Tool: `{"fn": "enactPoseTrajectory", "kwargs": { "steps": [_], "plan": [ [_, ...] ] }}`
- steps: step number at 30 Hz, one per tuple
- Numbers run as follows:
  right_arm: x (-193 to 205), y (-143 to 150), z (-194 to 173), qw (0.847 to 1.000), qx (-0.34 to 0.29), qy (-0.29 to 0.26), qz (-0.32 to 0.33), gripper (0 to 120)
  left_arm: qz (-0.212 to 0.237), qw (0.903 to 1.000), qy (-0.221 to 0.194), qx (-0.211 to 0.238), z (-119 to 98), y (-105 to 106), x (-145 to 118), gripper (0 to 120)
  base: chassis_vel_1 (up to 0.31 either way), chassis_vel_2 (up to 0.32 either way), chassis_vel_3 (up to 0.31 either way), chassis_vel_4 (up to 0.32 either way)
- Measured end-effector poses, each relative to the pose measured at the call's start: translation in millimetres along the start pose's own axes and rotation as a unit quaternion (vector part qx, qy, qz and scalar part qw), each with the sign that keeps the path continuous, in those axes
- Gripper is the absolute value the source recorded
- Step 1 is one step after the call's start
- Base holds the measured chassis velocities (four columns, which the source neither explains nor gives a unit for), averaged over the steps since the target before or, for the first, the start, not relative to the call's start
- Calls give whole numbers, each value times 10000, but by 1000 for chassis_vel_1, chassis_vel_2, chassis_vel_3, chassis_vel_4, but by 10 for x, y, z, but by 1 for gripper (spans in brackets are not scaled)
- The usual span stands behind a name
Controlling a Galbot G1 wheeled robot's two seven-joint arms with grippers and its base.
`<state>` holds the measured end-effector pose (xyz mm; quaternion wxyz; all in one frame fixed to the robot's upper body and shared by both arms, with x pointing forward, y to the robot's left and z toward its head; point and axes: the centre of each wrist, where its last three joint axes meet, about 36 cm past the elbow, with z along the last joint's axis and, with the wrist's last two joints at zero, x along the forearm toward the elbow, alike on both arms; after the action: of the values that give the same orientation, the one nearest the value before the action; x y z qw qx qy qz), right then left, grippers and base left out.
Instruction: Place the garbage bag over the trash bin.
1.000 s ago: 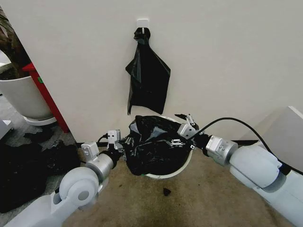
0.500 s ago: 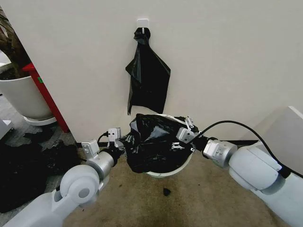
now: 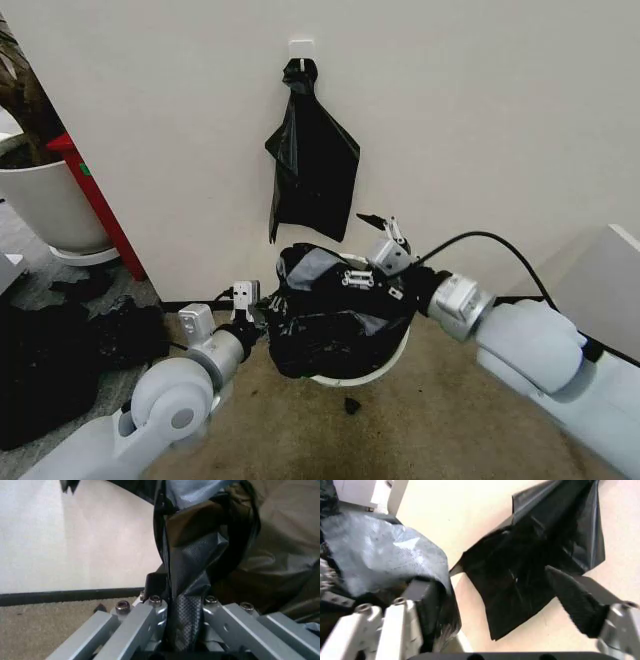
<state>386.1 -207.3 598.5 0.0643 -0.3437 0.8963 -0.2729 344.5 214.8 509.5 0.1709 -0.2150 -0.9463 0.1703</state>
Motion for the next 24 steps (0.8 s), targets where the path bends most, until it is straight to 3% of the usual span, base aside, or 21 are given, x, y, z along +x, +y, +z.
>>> {"fn": "enactPoseTrajectory", "kwargs": {
  "steps": [8, 12, 18, 24],
  "plan": [
    [-20, -50, 55, 9996, -118, 57, -243, 38, 45, 10000, 7, -77, 0, 23, 5, 5, 0, 0, 0, 0],
    [4, -45, 51, 9992, -208, 0, -344, 29, 50, 9999, 6, -122, 8, 42, -6, 5, 0, 0, 0, 0],
    [10, -153, 80, 9967, -601, 11, -543, 1, 114, 9978, 3, -657, 140, 130, -3, 5, 0, 0, 0, 0],
    [-57, -308, 160, 9927, -1008, 196, -624, 0, 438, 9935, -99, -1049, 217, 174, 31, 5, 0, 0, 0, 0]
  ]
}}
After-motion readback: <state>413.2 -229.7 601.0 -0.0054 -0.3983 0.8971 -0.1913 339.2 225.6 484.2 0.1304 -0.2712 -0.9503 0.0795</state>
